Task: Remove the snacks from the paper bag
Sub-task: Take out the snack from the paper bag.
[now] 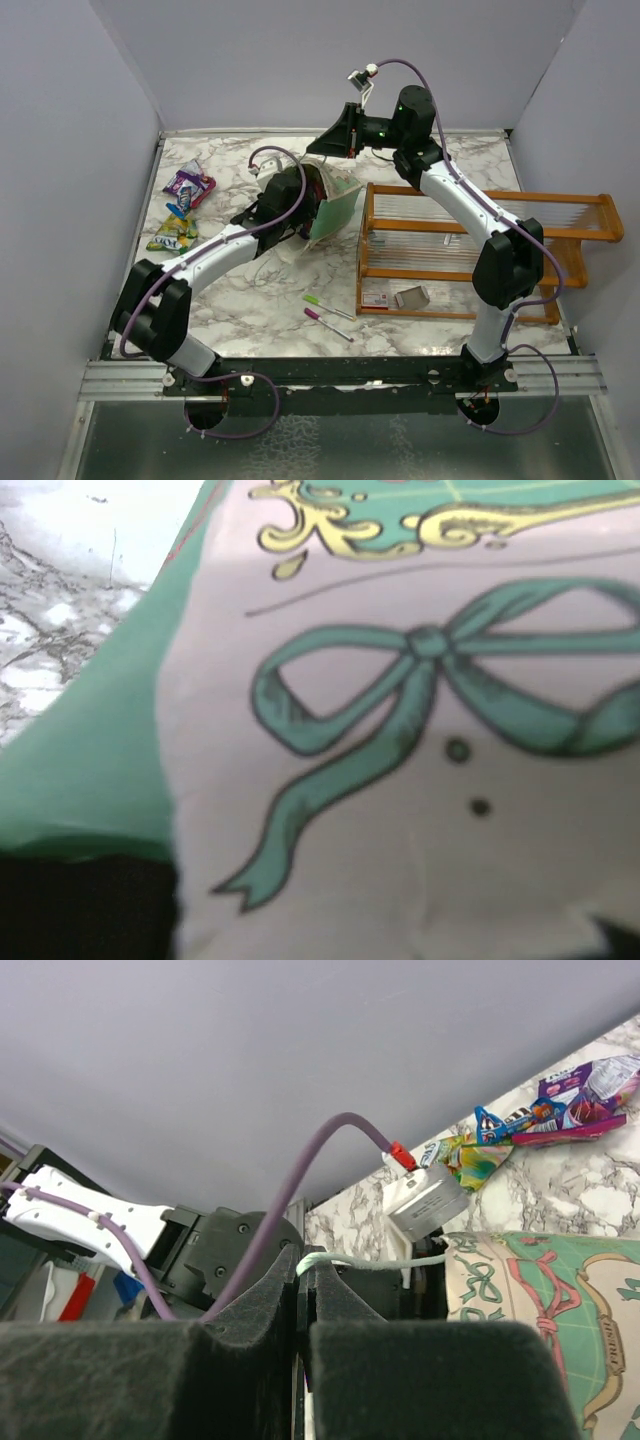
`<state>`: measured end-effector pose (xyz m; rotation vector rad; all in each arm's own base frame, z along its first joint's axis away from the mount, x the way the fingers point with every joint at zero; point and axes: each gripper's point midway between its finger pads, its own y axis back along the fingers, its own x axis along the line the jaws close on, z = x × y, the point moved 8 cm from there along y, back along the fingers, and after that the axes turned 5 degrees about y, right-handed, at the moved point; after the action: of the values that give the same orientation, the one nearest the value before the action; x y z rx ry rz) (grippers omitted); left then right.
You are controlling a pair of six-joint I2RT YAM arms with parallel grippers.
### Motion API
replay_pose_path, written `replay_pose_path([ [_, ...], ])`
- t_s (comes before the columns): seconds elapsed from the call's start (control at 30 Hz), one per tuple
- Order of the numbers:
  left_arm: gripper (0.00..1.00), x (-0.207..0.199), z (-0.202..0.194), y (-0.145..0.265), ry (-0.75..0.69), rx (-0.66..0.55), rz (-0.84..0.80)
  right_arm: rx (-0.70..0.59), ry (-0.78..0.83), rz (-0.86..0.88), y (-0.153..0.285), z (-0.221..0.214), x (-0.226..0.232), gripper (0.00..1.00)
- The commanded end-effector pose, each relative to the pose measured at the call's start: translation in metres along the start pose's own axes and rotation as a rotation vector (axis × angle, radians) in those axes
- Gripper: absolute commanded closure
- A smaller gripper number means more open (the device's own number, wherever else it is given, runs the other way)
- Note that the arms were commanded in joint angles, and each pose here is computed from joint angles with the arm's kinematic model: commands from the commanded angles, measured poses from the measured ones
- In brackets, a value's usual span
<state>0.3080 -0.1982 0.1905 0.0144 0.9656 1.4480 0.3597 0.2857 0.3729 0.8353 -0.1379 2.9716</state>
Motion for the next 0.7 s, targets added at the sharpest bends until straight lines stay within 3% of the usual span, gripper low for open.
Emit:
replay_pose_path([
  [0.0,0.42,-0.011,0.011,-0.016,0.059,-0.065,0.047,-0.043,0.070,0.021,0.005,0.017,0.023,0.99],
  [0.2,0.35,-0.014,0.000,-0.032,0.093,-0.021,0.029,-0.042,0.070,0.021,0.004,0.017,0.022,0.99],
  [0.47,0.34,-0.010,-0.012,-0.059,0.086,-0.002,0.077,-0.042,0.070,0.022,0.005,0.018,0.024,0.99],
  [0.57,0.42,-0.010,-0.015,-0.071,0.072,0.010,0.085,-0.043,0.073,0.021,0.005,0.018,0.026,0.99],
  [0.67,0.60,-0.011,-0.012,-0.074,0.041,0.010,0.093,-0.043,0.079,0.022,0.006,0.020,0.028,0.99],
])
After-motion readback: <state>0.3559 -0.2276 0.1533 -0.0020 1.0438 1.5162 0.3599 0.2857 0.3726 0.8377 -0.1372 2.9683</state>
